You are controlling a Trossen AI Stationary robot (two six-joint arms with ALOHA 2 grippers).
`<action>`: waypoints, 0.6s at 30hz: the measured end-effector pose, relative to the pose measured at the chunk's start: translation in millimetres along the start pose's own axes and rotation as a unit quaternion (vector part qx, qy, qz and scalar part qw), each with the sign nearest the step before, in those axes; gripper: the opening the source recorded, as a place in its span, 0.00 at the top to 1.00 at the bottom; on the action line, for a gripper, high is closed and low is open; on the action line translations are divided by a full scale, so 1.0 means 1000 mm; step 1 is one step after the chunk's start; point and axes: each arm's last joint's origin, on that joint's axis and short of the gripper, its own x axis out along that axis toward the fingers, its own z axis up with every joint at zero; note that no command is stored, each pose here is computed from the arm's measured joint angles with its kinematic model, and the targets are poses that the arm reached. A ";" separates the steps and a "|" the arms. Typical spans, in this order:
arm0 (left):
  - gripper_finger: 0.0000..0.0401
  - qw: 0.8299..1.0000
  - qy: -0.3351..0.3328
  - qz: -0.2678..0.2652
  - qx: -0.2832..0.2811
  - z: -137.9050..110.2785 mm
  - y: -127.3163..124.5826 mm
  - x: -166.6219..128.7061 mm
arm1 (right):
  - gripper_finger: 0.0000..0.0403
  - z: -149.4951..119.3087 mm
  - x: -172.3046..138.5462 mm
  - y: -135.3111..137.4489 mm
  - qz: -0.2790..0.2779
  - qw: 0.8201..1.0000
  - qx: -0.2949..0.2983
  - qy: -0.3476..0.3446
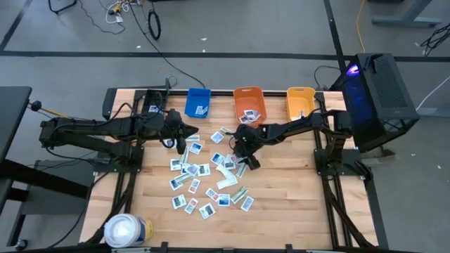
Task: Pick & Place First Aid Supplies
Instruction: Put the ointment pack into the blue bin
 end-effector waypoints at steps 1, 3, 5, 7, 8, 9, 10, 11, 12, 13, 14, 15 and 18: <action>0.97 1.000 0.000 0.000 0.000 0.000 0.000 0.000 | 0.42 0.000 0.000 0.000 0.000 1.000 0.000 0.000; 0.97 1.000 0.000 0.000 0.000 0.000 0.000 0.000 | 0.42 0.000 0.000 0.000 0.000 1.000 -0.005 0.001; 0.97 1.000 0.000 0.000 0.000 0.000 0.000 0.000 | 0.42 -0.002 0.003 0.000 0.001 1.000 -0.008 0.003; 0.97 1.000 0.000 0.000 0.000 0.000 0.000 0.000 | 0.42 -0.003 0.005 0.000 0.004 1.000 -0.002 0.007; 0.97 1.000 0.000 0.000 0.000 0.000 0.000 0.000 | 0.42 -0.004 0.006 0.000 0.004 1.000 0.000 0.007; 0.97 1.000 0.000 0.000 0.000 0.000 0.000 0.000 | 0.42 -0.004 0.007 -0.001 0.007 1.000 0.004 0.006; 0.97 1.000 0.000 0.000 -0.001 0.000 0.000 0.000 | 0.42 -0.005 0.008 -0.001 0.008 1.000 0.005 0.005; 0.97 1.000 0.000 0.000 -0.002 0.000 0.000 0.000 | 0.42 -0.005 0.009 -0.001 0.009 1.000 0.006 0.005; 0.97 1.000 0.000 0.000 -0.002 0.000 0.000 0.000 | 0.42 -0.005 0.010 -0.001 0.009 1.000 0.006 0.004; 0.97 1.000 0.000 0.000 -0.002 0.000 0.000 0.000 | 0.42 -0.005 0.010 -0.001 0.009 1.000 0.007 0.003; 0.97 1.000 0.000 0.000 -0.002 0.000 0.000 0.000 | 0.42 -0.005 0.010 -0.001 0.009 1.000 0.008 0.003; 0.97 1.000 0.000 0.000 -0.002 0.000 0.000 0.000 | 0.42 -0.005 0.010 -0.001 0.009 1.000 0.008 0.003; 0.97 1.000 0.000 0.000 -0.002 0.000 0.000 0.000 | 0.43 -0.005 0.010 -0.001 0.008 1.000 0.010 0.005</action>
